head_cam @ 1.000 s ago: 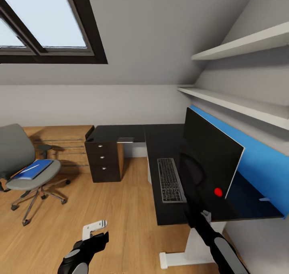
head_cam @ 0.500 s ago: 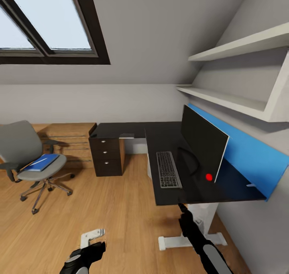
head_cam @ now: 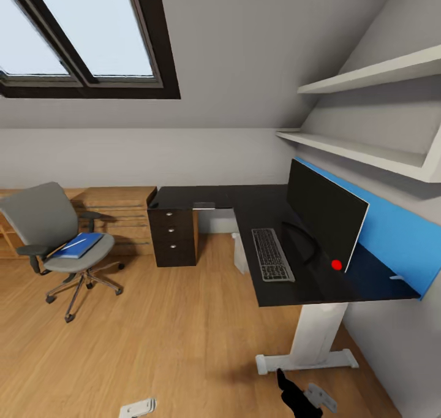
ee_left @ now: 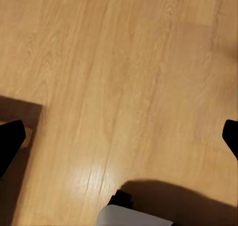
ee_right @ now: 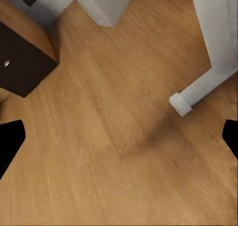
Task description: In the bedroom, organize the workspace by keeping the computer under the desk, ensuring the monitor is on the desk, placing the keyboard on the desk next to the monitor, placing the mouse on the desk next to the keyboard, moving the folder from the swivel chair onto the desk next to the mouse, stacking the notebook on top of the folder with the pen on top of the notebook, and positioning the swivel chair next to the desk.
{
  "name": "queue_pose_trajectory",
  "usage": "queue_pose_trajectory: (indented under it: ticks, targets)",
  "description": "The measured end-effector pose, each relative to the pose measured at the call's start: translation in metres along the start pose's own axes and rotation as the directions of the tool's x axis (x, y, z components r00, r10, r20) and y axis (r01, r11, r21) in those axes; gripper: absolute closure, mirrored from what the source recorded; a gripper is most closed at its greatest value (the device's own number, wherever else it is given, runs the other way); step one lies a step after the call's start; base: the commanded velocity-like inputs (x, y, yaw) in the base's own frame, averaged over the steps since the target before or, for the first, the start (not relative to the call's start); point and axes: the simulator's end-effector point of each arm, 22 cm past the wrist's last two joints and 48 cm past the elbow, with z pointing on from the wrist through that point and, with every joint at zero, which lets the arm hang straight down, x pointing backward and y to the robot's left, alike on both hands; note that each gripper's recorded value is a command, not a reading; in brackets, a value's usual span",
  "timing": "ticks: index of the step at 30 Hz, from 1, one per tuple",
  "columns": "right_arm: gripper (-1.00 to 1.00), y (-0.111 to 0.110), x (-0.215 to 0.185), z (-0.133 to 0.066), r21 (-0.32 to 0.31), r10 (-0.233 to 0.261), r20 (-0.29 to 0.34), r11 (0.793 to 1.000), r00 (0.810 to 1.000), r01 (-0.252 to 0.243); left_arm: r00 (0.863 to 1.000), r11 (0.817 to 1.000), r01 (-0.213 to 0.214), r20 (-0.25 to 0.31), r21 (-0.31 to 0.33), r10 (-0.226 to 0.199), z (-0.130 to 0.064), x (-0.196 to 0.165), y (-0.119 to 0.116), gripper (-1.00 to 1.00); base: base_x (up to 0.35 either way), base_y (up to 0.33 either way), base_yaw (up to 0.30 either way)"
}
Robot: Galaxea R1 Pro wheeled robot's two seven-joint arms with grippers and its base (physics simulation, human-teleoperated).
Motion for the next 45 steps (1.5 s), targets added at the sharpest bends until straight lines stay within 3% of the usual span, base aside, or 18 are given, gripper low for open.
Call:
queue_pose_trajectory:
  ticks: [6,10,17,29,31,36,37,38,42,45]
  targets:
    - [-1.00,-0.012,-0.011,-0.009,0.025,-0.072,0.110,0.997,0.991,0.070,1.000,1.000,-0.013,0.021,0.002,0.013,0.012,0.026,0.006,-1.00,-0.001,0.330,0.000]
    - [-1.00,-0.015,-0.007,-0.011,0.030,-0.086,0.111,0.996,0.990,0.084,0.999,0.999,-0.014,0.034,0.030,0.013,0.016,0.033,0.003,-1.00,0.000,0.331,0.000]
    - [-1.00,-0.006,0.014,-0.016,-0.024,-0.211,0.067,0.977,0.975,0.213,0.999,0.998,-0.008,0.035,0.060,0.006,0.016,0.040,-0.008,-1.00,0.000,0.265,0.000]
    - [-1.00,0.010,0.020,-0.021,-0.055,-0.233,0.060,0.970,0.971,0.237,0.997,0.998,0.017,0.068,0.055,-0.021,0.012,0.032,-0.004,-1.00,0.000,0.017,-0.004]
    - [-1.00,0.011,0.019,-0.022,-0.056,-0.232,0.060,0.970,0.971,0.235,0.999,0.999,0.008,0.048,0.038,-0.010,0.013,0.042,0.002,-1.00,0.000,0.000,0.007]
    - [-1.00,0.021,0.024,-0.028,-0.056,-0.214,0.052,0.975,0.975,0.217,0.999,0.997,-0.015,-0.045,0.082,0.019,0.011,0.088,-0.015,-1.00,0.000,0.000,0.145]
    - [-1.00,0.019,0.026,-0.029,-0.046,-0.211,0.049,0.976,0.976,0.213,0.998,0.996,-0.020,-0.058,0.090,0.025,0.010,0.095,-0.016,-1.00,0.000,0.000,0.283]
    - [-1.00,0.002,0.017,-0.033,0.046,-0.214,0.089,0.977,0.973,0.210,0.995,0.995,-0.033,-0.095,0.094,0.042,0.012,0.116,-0.010,-1.00,0.000,0.000,0.287]
    - [-1.00,0.000,0.012,-0.037,0.066,-0.217,0.102,0.975,0.971,0.211,0.994,0.995,-0.039,-0.101,0.095,0.048,0.010,0.120,-0.007,-1.00,0.000,0.000,0.291]
    - [-1.00,0.000,0.008,-0.038,0.072,-0.216,0.117,0.975,0.969,0.209,0.998,0.995,-0.020,-0.065,0.093,0.026,0.010,0.111,-0.006,-1.00,0.000,0.000,0.292]
